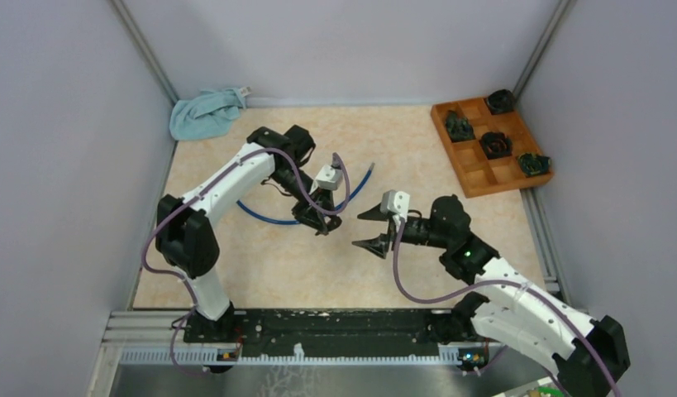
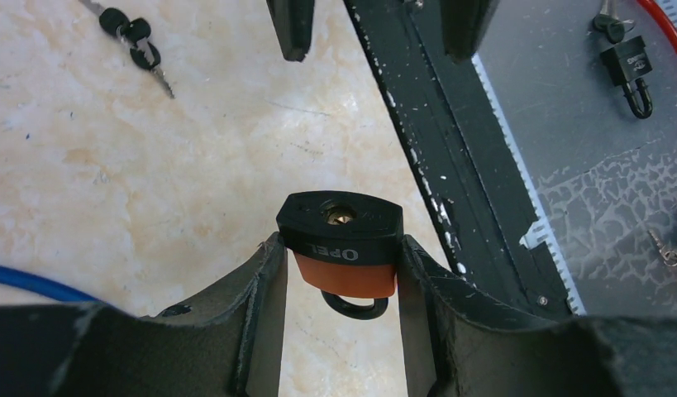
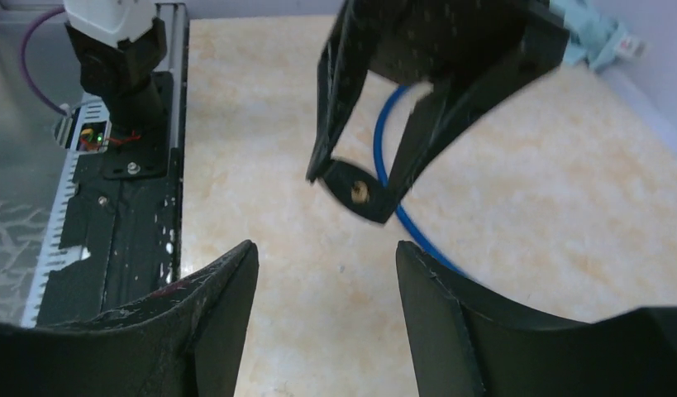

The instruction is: Unlock with the key

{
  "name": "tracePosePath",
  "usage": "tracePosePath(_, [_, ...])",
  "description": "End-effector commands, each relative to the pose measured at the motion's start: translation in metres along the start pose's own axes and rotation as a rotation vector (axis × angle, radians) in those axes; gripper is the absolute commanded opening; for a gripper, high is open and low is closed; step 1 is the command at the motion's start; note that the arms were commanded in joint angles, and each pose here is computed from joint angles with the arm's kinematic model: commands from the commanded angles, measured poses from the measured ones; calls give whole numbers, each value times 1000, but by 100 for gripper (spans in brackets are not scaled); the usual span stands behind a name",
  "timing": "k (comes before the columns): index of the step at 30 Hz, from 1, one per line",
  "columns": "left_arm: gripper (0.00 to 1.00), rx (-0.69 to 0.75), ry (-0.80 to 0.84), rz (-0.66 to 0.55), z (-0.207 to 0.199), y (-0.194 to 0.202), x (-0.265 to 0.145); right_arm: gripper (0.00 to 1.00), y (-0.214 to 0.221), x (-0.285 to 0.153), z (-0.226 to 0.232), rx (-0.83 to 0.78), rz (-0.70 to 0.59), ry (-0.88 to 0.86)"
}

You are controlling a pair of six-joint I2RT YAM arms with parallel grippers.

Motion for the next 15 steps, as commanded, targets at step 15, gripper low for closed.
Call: tracePosePath(15, [1,139,74,-148,-40,-59,13,57,-47,26,35,-351,184,-356])
Point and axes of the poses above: each gripper's point midway between its finger pads, its own x axis out along the fingers, its own z axis along the line the jaws close on, y = z × x, the point moved 7 cm from there along -x, back along the fingers, and after that the axes turned 12 degrees about x, right-handed, at the moved point
